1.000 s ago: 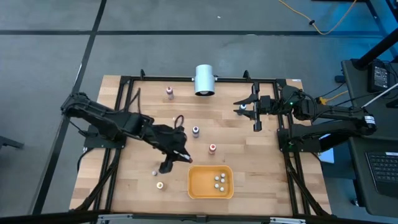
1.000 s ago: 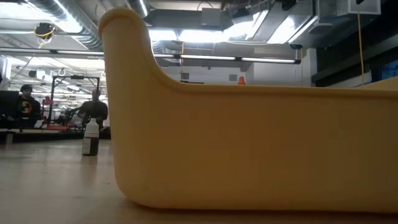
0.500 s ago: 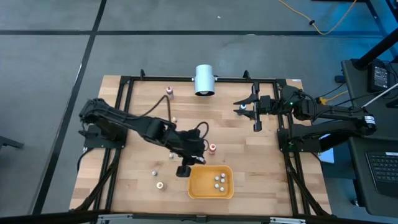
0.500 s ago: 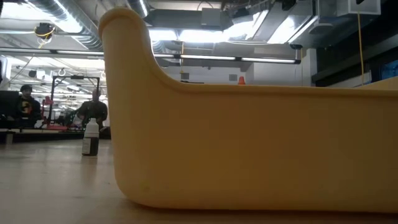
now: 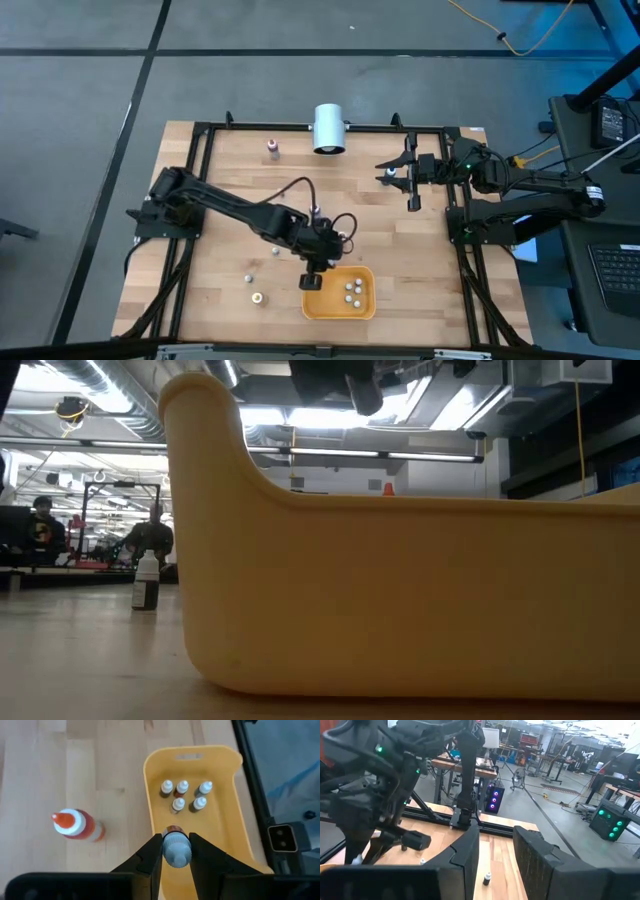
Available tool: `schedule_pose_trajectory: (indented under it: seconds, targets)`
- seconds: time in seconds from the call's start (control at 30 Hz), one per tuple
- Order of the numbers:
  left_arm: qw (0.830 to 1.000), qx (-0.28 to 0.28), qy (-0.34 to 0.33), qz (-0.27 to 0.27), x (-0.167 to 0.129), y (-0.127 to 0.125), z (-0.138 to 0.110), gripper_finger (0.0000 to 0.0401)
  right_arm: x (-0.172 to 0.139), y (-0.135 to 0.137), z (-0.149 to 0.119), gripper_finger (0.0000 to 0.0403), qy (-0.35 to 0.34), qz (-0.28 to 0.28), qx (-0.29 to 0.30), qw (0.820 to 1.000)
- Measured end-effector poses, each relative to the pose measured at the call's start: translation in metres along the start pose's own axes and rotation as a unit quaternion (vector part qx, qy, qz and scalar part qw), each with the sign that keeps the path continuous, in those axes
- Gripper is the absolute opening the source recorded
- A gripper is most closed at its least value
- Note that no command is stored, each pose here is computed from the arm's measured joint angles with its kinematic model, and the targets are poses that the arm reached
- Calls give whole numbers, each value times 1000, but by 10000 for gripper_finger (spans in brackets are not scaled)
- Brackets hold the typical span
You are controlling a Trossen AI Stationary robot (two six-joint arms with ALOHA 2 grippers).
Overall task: Pick & Place food coloring
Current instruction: Put the small red food coloring bottle into the yellow container
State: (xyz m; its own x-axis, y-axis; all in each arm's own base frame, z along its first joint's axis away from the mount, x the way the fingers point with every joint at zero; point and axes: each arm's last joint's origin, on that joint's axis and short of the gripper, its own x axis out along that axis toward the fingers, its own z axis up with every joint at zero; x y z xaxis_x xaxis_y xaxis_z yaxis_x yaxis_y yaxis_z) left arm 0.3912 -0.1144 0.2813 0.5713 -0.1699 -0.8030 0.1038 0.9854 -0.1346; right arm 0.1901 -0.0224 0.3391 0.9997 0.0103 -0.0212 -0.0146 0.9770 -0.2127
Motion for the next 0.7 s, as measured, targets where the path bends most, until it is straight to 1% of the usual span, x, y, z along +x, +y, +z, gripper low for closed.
schedule_pose_trajectory:
  seconds: [0.13, 0.33, 0.47, 0.6, 0.7]
  targets:
    - [1000, -1, 9, 6, 13, 1, -2, 77, 0, 0, -1, 123, 3, 1, 1, 1000]
    - [1000, -6, 5, 2, 28, -1, -2, 81, 0, 1, -3, 123, 13, 3, 2, 1000]
    - [1000, -5, 2, 3, 28, -3, -2, 77, 0, 1, -5, 123, 23, 5, 4, 1000]
    - [1000, -15, -1, -2, 24, -5, 2, 78, 0, 1, -5, 123, 25, 5, 4, 1000]
    - [1000, -8, -10, 2, 22, -7, 4, 80, 0, 1, -5, 123, 25, 5, 4, 1000]
